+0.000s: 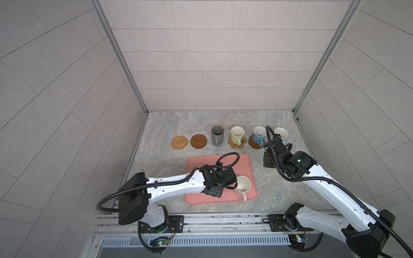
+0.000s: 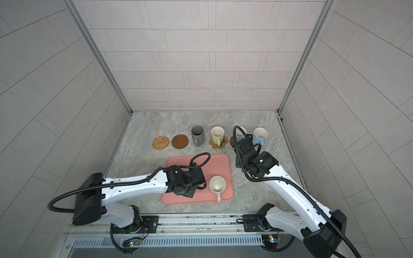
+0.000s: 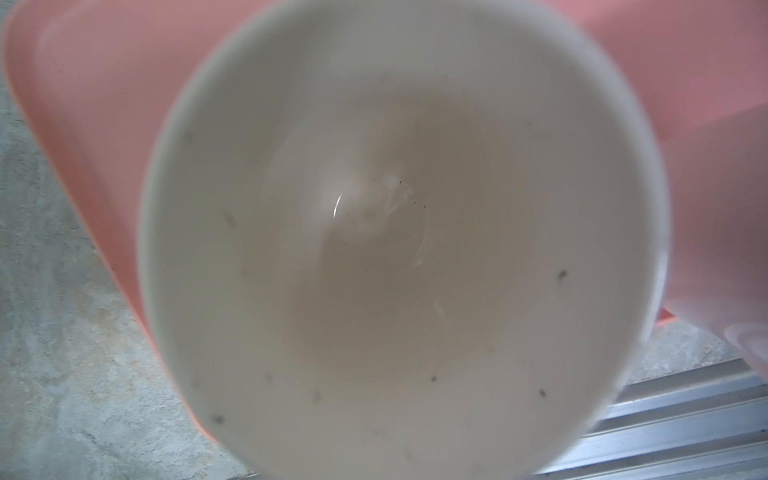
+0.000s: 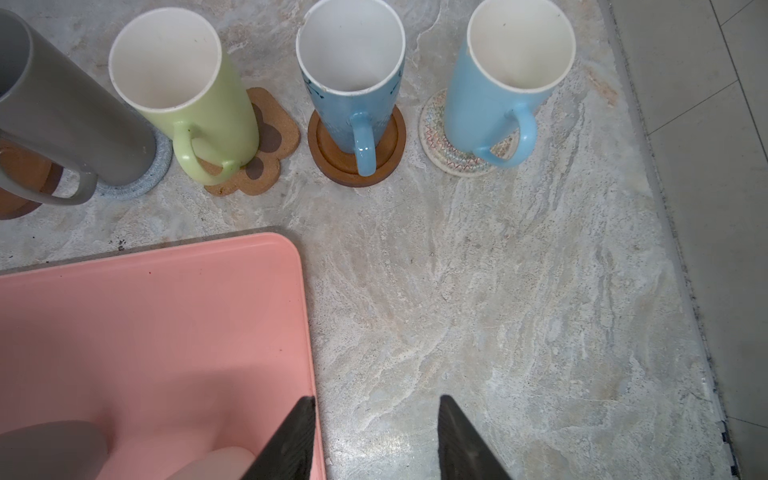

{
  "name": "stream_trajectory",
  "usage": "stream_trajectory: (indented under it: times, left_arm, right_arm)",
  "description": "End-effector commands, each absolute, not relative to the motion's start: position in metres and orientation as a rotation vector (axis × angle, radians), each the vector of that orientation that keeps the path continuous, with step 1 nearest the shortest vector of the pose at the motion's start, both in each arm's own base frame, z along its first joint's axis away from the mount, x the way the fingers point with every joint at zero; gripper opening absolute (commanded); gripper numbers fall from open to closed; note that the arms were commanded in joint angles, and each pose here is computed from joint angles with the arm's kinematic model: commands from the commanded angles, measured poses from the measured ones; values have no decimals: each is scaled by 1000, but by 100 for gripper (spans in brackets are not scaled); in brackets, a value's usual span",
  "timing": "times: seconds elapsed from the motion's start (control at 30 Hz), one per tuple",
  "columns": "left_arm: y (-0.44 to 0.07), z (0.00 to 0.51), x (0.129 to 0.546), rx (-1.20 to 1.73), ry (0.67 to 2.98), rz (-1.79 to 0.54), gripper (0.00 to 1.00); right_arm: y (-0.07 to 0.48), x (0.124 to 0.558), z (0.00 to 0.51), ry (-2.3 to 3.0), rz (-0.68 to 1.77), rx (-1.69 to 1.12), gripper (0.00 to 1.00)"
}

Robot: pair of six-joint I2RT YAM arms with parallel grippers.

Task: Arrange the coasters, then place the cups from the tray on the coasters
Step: 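Lift the cream mug and carry it toward the wooden coaster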

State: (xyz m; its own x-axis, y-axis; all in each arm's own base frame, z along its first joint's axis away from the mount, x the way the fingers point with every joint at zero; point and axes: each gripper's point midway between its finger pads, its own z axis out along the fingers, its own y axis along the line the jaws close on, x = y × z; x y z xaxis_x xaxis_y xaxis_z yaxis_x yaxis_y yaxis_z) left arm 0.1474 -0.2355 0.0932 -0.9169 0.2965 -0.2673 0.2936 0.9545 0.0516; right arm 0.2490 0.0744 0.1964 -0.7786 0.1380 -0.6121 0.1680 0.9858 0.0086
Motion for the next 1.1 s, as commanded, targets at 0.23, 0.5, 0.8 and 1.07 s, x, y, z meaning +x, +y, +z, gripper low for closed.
stream_trajectory:
  times: [0.23,0.5,0.8,1.07]
  left_arm:
    - [-203,122,199,271,2763,-2,9]
    - [-172,141,256,142,2742,-42,9]
    - [-161,151,316,37,2710,-74,9]
    - [-146,150,363,-26,2709,-57,9]
  right_arm:
    - [65,243,204,2460,-80,257,50]
    - [61,241,207,2449,-88,263,50]
    - [59,237,210,2443,-83,271,50]
    - [55,234,212,2433,-86,277,50]
